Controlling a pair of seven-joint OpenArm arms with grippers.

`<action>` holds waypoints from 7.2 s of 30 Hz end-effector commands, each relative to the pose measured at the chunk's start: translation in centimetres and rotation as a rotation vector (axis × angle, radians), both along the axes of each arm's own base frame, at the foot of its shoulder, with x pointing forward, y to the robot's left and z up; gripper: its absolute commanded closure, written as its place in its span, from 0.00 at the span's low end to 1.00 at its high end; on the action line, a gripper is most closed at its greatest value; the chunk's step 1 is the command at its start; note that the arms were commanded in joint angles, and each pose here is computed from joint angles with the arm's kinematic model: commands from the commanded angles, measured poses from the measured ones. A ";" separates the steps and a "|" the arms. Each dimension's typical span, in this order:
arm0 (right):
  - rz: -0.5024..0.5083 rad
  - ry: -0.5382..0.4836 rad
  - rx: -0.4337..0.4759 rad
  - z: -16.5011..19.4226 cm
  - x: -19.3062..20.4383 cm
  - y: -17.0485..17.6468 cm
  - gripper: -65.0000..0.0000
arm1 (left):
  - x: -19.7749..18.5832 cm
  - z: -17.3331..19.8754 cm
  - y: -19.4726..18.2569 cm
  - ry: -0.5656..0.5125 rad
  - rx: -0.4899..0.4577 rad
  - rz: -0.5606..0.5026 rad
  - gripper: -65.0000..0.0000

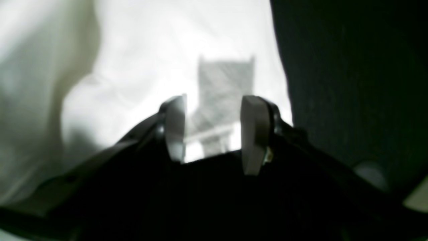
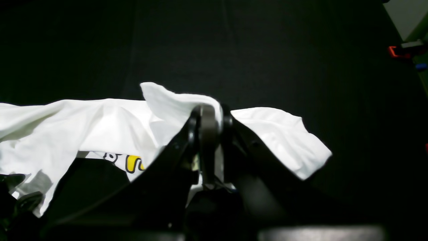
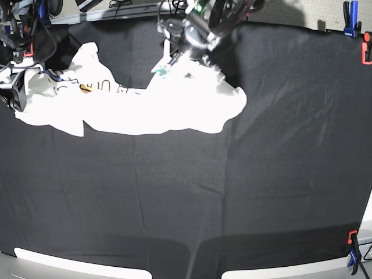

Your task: Layout the t-shirt on the table in an organized manner, then fold the t-shirt properly

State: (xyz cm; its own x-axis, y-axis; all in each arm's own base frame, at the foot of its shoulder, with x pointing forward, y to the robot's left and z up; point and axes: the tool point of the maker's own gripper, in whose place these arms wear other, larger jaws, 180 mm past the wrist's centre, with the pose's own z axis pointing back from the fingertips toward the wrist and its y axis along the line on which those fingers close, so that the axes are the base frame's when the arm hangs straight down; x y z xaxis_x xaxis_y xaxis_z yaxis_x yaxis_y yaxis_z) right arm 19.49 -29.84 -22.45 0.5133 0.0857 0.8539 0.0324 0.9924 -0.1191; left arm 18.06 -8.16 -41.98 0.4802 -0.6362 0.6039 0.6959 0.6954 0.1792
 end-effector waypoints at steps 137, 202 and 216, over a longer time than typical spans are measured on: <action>0.203 -0.208 -0.006 5.5 23.6 -0.3 1.00 | 23.8 11.2 16.4 -0.438 0.392 0.292 0.74; 0.203 -0.185 -0.002 5.1 23.4 -0.3 1.00 | 2.1 4.9 11.0 -0.076 0.226 0.094 1.00; 0.201 -0.167 -0.003 4.8 23.3 -0.3 1.00 | 13.8 13.0 9.8 -0.388 -0.050 0.239 0.81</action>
